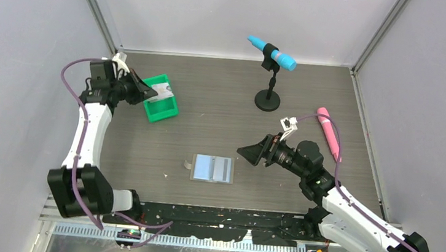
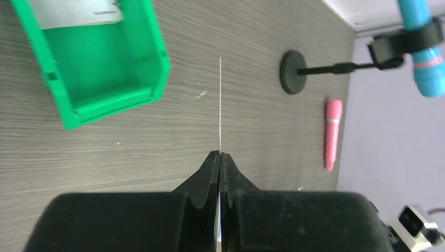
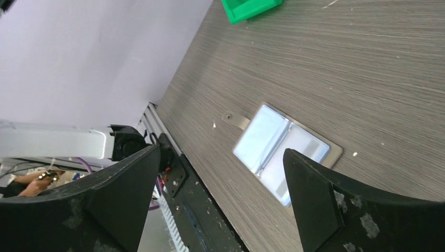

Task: Take the credit cards out of the card holder
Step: Place the credit card in the storage box, then remove the credit card from the card holder.

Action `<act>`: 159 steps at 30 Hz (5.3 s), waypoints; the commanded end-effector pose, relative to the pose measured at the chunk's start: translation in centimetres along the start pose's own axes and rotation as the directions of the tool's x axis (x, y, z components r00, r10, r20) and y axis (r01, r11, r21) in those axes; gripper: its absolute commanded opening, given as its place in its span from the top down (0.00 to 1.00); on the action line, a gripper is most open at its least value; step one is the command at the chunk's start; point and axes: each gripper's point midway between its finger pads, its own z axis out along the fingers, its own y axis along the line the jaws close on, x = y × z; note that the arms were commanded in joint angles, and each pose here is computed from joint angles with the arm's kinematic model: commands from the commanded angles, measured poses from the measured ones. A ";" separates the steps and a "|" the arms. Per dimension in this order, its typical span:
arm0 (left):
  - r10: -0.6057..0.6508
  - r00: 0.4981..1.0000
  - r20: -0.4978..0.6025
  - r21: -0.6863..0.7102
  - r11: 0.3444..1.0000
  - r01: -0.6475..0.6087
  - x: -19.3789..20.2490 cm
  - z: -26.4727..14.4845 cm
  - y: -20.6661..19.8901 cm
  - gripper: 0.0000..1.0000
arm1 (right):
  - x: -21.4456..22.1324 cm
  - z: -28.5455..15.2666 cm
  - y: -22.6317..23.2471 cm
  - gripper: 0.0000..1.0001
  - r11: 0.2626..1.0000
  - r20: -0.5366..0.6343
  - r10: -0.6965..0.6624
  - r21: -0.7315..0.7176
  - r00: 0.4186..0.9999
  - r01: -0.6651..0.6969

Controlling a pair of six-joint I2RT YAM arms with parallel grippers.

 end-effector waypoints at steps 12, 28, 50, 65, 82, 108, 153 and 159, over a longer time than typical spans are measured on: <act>-0.018 0.999 -0.039 -0.251 0.968 0.007 -6.0 5.9 7.5 1.00 | -1.7 1.4 -0.4 0.05 0.995 -0.018 -0.073 0.065 0.997 0.074; -0.059 0.993 -0.107 -0.277 0.960 0.027 -7.6 10.5 10.2 1.00 | -2.4 2.8 -1.6 0.05 0.991 -0.008 -0.058 0.120 0.998 0.059; -0.081 0.990 -0.113 -0.288 0.956 0.045 -7.6 14.0 13.0 1.00 | -2.2 3.4 -2.3 0.05 0.990 -0.020 -0.036 0.139 0.999 0.038; -0.059 0.993 -0.106 -0.320 0.947 0.023 -8.5 13.2 12.7 0.76 | -2.1 3.4 -2.4 0.05 0.990 -0.024 -0.022 0.140 0.999 0.025; -0.052 0.993 -0.108 -0.225 0.974 0.027 -3.2 5.2 3.6 0.64 | -0.9 1.4 -5.6 0.01 0.949 -0.068 -0.018 0.312 0.998 0.038; 0.214 0.876 -0.433 0.045 0.975 -0.216 21.6 2.0 -0.5 0.62 | 6.5 0.9 -5.9 0.33 0.964 -0.172 0.128 0.252 0.977 -0.082; 0.105 0.790 -0.604 0.004 0.992 -0.128 31.4 4.7 4.3 0.82 | 11.2 6.3 -8.2 0.48 0.940 -0.296 0.132 0.340 0.946 -0.025; 0.109 0.792 -0.601 0.012 0.992 -0.127 31.5 4.6 4.0 0.82 | 11.2 6.2 -8.6 0.49 0.932 -0.301 0.127 0.363 0.945 -0.009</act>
